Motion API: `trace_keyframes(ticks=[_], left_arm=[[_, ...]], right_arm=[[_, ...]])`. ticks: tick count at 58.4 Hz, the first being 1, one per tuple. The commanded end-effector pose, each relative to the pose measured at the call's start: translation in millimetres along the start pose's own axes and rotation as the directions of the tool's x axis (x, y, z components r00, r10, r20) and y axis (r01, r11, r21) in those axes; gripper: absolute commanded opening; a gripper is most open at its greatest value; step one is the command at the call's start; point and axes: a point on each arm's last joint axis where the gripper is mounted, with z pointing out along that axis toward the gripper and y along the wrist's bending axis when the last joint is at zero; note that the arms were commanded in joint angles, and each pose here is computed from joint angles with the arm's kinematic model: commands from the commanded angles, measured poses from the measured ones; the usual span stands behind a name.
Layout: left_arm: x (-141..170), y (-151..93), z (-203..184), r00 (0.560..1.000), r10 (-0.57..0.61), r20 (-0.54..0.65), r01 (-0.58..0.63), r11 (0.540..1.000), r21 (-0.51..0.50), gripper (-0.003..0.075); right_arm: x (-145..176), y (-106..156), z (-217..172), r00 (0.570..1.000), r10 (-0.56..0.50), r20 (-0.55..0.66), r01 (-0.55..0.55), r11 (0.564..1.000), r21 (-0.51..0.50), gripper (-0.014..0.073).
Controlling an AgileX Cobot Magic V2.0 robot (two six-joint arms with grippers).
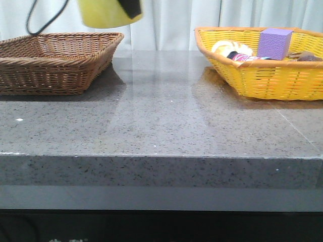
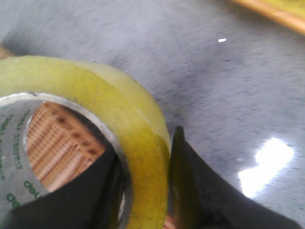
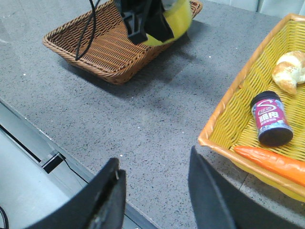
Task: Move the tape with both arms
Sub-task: 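Lift the tape roll with the left gripper over the brown basket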
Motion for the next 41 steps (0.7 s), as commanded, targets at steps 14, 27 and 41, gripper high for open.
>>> trace_keyframes(ticks=[14, 27, 41], left_arm=[[28.6, 72.7, -33.5, 0.952, -0.301, 0.049, 0.305, 0.945, -0.12, 0.02], [42.3, 93.4, -18.8, 0.934, -0.357, 0.014, 0.355, 0.926, -0.128, 0.02], [46.2, 95.0, 14.8, 0.929, -0.367, -0.051, 0.36, 0.926, -0.11, 0.02]], right_arm=[[-13.9, 0.2, -4.1, 0.995, -0.003, 0.097, 0.002, 1.0, 0.003, 0.034], [-13.9, 0.2, -4.1, 0.995, -0.003, 0.097, 0.002, 1.0, 0.003, 0.034], [-13.9, 0.2, -4.2, 0.995, -0.003, 0.097, 0.002, 1.0, 0.003, 0.034]])
